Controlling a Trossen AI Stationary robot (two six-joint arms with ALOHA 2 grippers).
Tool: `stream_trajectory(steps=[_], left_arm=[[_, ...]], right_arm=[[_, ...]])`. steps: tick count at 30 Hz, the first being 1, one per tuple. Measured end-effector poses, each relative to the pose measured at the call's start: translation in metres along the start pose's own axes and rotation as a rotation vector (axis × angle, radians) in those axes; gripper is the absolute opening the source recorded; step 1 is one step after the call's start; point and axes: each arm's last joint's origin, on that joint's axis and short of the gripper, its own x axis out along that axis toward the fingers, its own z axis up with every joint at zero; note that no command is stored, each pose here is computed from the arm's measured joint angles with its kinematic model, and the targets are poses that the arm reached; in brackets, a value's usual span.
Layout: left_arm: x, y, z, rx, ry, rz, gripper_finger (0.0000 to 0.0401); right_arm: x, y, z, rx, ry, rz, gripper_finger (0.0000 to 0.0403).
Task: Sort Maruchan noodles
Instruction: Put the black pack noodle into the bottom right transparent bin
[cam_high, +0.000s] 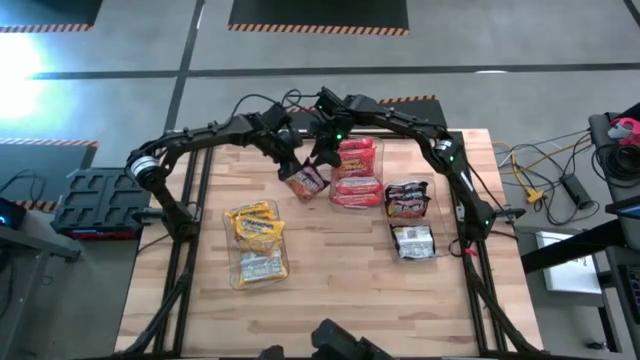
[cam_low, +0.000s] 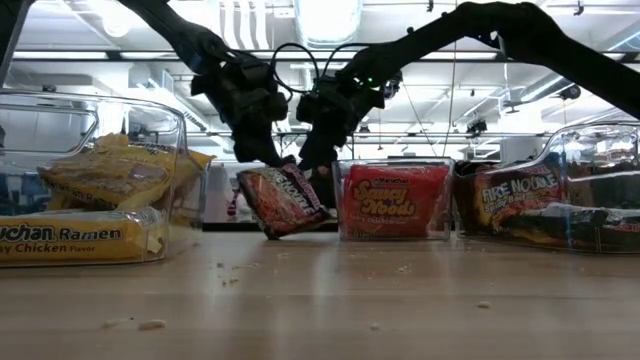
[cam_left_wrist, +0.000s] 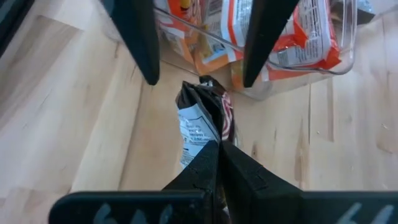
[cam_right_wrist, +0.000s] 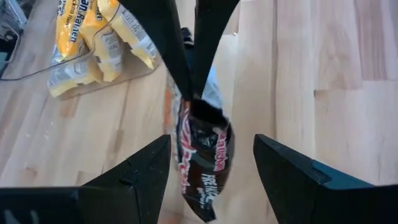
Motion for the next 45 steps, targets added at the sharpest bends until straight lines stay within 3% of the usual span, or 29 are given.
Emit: stream_trajectory(steps=[7,18,23,32,37,42,45], left_arm=[[0.000,0.000,0.000,0.002,-0.002,0.002,0.0000],[0.001,-0.002,-0.001,0.002,0.009,-0.005,0.0000],[0.001,-0.002,-0.002,-0.008,0.025,-0.008,0.0000],[0.006,0.010,-0.023,-0.166,0.156,0.026,0.0000],[0.011,0.020,-0.040,-0.217,0.176,0.084,0.0000],[0.013,0.034,-0.050,-0.314,0.157,0.234,0.0000],[0.012,0.036,-0.053,-0.344,0.157,0.240,0.0000]], right_arm=[[0.006,0.003,-0.001,-0.016,-0.026,0.069,0.0219],[0.019,0.002,-0.005,-0.045,-0.041,0.070,0.0219],[0.018,0.003,-0.006,0.015,-0.026,0.076,0.0219],[0.049,0.024,-0.019,0.127,0.060,0.173,0.0219],[0.071,0.043,-0.022,0.038,0.125,0.162,0.0219],[0.090,0.063,-0.022,-0.063,0.197,0.106,0.0219],[0.099,0.074,-0.024,-0.081,0.227,0.114,0.0219]])
